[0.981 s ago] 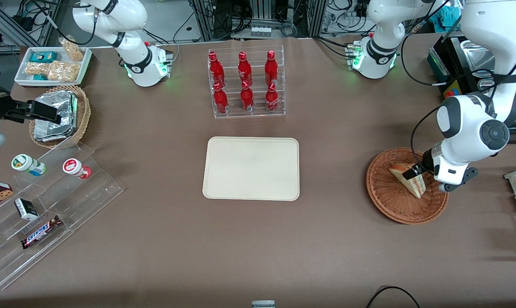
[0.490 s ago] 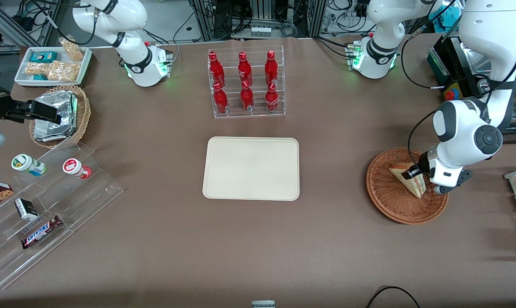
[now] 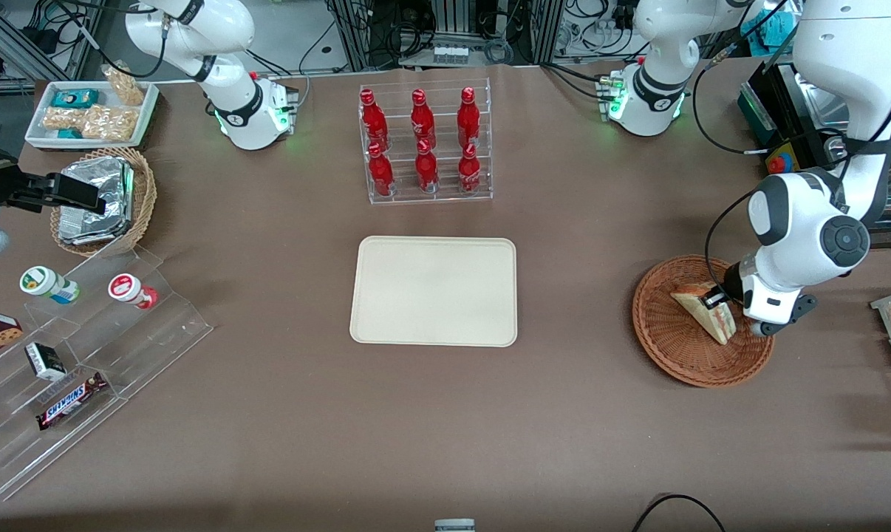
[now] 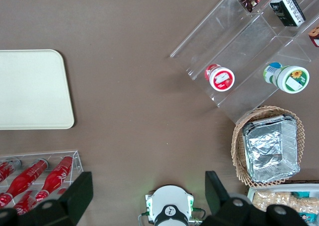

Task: Place sandwich from basket to tray
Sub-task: 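Lower the left gripper and close it on the wrapped sandwich, then lift the sandwich and carry it with the left gripper toward the tray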

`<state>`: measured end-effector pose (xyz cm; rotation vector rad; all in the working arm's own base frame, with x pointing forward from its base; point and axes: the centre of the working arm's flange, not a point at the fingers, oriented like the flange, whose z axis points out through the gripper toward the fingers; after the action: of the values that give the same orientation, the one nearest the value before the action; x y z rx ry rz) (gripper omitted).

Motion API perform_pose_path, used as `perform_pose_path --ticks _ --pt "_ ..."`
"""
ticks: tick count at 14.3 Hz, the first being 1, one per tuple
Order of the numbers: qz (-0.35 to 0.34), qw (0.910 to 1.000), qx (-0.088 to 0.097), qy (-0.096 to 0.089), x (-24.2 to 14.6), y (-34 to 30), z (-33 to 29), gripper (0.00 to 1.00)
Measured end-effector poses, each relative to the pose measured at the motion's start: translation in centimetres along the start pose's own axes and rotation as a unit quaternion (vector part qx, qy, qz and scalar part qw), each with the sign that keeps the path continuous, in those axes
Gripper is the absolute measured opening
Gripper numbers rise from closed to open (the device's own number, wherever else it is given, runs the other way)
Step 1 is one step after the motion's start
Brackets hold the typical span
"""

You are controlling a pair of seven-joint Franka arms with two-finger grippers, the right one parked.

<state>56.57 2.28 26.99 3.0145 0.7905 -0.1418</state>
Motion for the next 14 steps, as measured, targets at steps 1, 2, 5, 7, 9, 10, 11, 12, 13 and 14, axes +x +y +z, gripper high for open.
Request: perform_pose_path --ticks 1,2,5,7,9,10,11,12,13,14 --pt "0.004 1.0 0.003 -0.005 -0.1 0.4 -0.9 0.26" --pt "0.011 0.9998 0.009 -0.012 -0.4 1.0 -2.0 0.26" --pt "0.052 0.9979 0.029 -0.027 -3.3 4.9 -6.3 0.26" --pt "0.089 0.9944 0.044 -0.037 -6.4 8.4 -8.3 0.26" --pt "0.13 0.9888 0.057 -0.045 -9.5 12.2 -9.4 0.26" --pt "0.152 0.9855 0.06 -0.045 -11.2 14.1 -9.5 0.26" --pt "0.17 0.9825 0.061 -0.044 -12.7 15.7 -9.5 0.26" --pt "0.186 0.9796 0.062 -0.043 -14.1 17.1 -9.4 0.26" --pt "0.202 0.9764 0.061 -0.045 -15.6 18.6 -9.2 0.26" --pt "0.217 0.9731 0.058 -0.05 -17.2 20.1 -8.9 0.26"
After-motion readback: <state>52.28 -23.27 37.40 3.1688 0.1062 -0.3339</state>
